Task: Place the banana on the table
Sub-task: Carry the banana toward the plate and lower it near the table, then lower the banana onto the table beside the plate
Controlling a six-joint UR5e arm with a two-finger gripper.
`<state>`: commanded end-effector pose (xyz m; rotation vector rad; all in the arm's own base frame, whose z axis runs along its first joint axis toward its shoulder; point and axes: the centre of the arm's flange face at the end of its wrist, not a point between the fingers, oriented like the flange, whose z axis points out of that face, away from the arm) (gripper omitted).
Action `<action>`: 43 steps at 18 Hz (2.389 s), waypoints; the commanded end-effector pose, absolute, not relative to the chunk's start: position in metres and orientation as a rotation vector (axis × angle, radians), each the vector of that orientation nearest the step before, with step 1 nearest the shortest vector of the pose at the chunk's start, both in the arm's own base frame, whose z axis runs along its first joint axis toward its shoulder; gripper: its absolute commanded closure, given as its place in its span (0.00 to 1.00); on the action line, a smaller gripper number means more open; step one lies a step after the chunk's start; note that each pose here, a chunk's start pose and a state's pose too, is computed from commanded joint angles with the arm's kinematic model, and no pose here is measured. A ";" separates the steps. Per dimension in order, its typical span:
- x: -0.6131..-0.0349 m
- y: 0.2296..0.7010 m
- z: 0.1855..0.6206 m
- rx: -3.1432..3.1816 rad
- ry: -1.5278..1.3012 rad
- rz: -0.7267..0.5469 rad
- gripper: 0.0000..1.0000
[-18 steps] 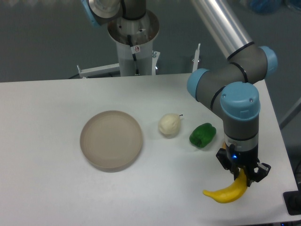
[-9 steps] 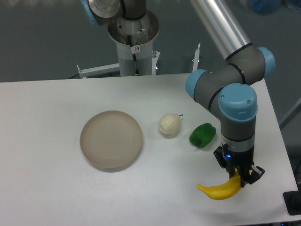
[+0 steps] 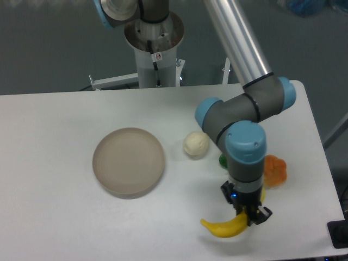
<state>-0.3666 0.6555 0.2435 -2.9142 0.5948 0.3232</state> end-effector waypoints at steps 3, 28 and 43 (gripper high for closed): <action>-0.341 0.660 0.235 -2.929 0.579 0.288 0.66; -0.289 0.637 0.199 -3.032 0.383 0.176 0.66; -0.296 0.635 0.194 -3.038 0.402 0.175 0.66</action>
